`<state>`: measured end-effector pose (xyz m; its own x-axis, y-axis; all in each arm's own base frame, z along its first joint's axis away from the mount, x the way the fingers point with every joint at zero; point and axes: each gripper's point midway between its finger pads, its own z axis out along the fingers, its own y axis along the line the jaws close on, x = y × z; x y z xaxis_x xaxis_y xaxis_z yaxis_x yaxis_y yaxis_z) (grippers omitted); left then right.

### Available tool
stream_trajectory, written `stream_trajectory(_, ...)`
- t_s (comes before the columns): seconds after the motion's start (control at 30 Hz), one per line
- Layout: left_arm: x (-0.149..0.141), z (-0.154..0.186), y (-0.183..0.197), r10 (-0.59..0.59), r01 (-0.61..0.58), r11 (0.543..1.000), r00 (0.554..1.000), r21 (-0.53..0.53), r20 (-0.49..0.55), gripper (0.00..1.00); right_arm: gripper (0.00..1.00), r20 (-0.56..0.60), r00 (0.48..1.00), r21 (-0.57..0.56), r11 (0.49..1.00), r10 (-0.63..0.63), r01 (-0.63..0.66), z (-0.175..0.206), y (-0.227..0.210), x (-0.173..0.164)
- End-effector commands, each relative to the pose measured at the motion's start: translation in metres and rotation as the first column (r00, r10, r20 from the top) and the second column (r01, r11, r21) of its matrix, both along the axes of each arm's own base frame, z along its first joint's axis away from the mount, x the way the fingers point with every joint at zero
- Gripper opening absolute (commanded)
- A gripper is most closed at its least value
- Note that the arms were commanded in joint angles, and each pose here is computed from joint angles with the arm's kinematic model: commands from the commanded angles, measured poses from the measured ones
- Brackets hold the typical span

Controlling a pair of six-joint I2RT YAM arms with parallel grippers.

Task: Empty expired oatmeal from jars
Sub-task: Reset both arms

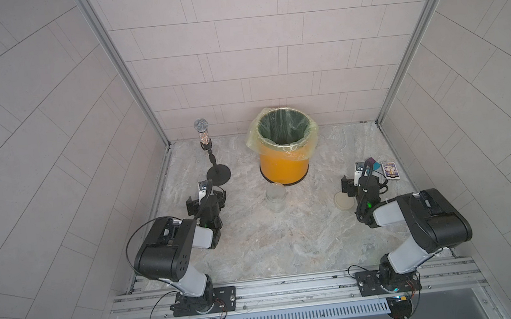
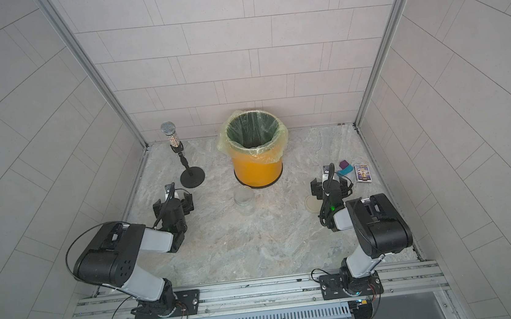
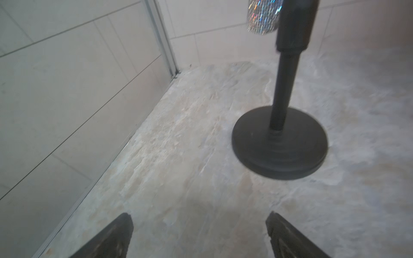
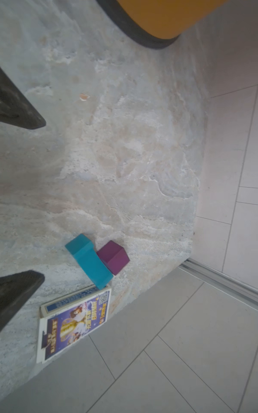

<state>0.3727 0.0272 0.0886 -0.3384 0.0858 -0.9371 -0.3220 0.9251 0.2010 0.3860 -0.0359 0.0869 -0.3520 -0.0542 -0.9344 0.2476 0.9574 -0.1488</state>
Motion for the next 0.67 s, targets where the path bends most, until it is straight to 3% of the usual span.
stream_trajectory(0.0,0.0096,0.0110,-0.0063,-0.050,0.051,0.999,0.997,-0.003,0.064,1.00,0.99,0.053,0.997,0.017,0.998,-0.057,0.056,0.0086,-0.0085,0.0006)
stream_trajectory(0.63,0.0129,0.0063,-0.0015,-0.023,0.024,0.999,0.999,-0.021,0.025,1.00,0.99,0.041,0.998,0.025,0.998,-0.053,0.052,0.0078,-0.0074,0.0005)
